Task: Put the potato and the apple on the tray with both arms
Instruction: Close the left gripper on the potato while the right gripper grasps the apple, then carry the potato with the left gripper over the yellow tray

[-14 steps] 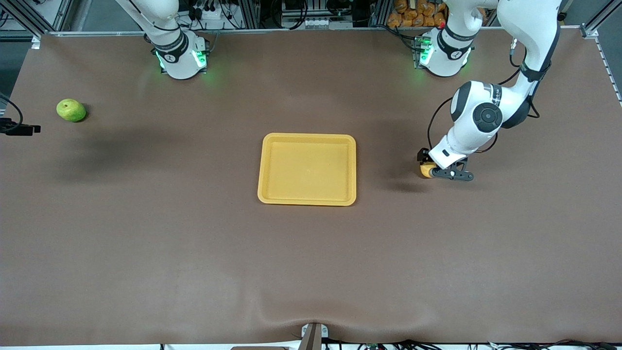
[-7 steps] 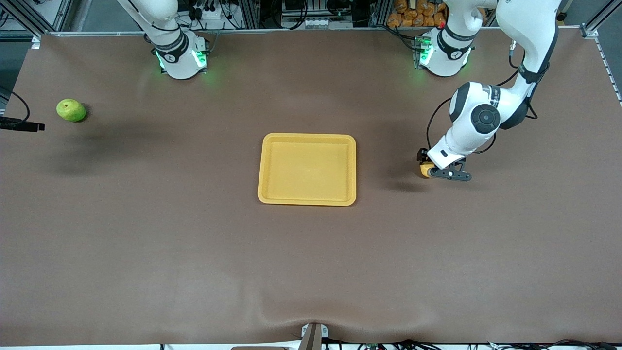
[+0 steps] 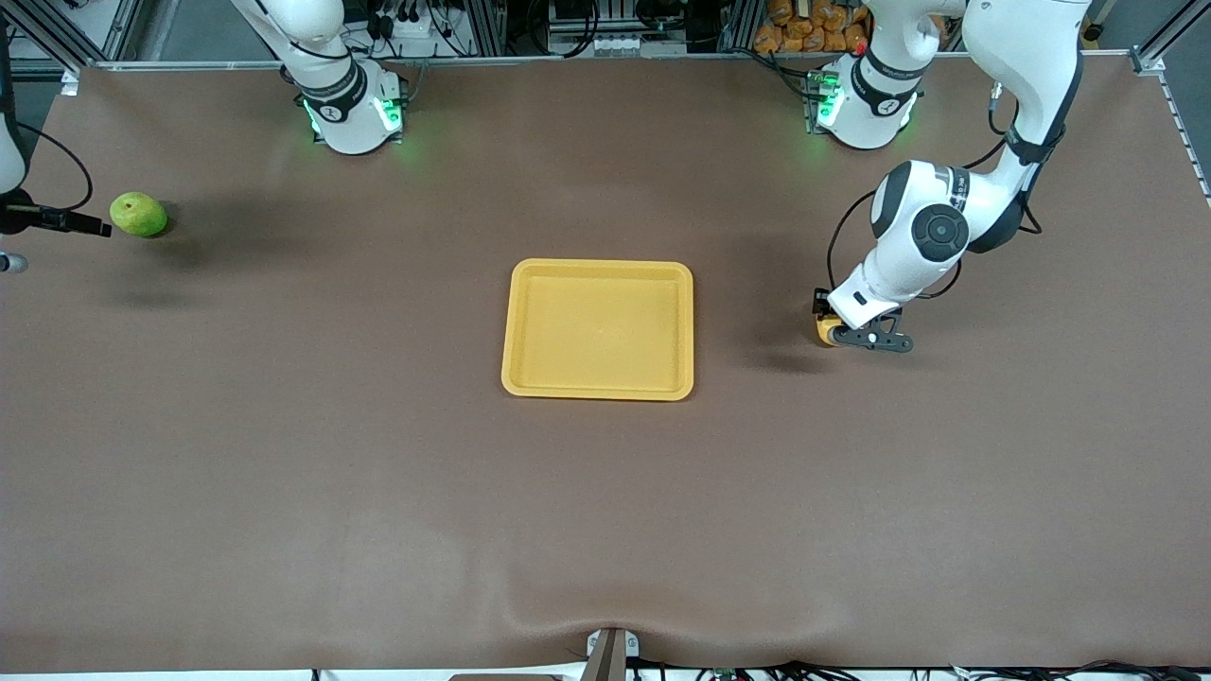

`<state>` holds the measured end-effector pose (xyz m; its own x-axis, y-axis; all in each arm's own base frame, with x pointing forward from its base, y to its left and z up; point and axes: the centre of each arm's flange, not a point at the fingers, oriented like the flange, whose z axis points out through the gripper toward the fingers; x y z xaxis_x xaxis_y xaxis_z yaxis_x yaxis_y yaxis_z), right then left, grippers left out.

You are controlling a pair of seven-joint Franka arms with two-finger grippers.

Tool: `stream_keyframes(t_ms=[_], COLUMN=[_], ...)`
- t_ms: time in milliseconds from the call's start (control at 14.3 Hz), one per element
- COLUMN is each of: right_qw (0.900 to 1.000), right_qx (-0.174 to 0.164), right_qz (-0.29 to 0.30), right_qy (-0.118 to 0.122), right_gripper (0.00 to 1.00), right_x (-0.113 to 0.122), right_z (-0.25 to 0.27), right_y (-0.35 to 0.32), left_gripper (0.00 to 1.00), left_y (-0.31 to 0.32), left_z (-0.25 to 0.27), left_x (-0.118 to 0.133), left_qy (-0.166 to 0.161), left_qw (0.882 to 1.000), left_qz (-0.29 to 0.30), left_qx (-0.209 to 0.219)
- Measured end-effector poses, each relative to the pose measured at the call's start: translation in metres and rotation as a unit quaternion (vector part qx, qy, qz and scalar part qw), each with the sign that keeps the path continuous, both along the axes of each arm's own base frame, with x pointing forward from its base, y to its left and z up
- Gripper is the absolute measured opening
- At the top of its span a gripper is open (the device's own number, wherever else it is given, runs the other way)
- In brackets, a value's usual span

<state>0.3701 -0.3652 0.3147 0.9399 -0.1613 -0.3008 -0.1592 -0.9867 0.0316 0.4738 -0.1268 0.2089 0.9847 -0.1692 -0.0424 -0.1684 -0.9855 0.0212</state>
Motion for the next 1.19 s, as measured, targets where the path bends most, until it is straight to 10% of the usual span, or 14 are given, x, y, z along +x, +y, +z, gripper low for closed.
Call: stream_keyframes(t_ms=[1186], right_qw=[0.999], right_qx=[-0.014], right_qz=[0.016], right_qy=[-0.042], right_gripper=[1.0], right_x=[-0.086], right_z=[-0.061], right_y=[-0.025], left_gripper=[0.51], left_y=[-0.078], left_z=[0.079], left_x=[0.035], left_qy=[0.017], left_qw=[1.0], left_qz=[-0.005], left_qx=[0.002])
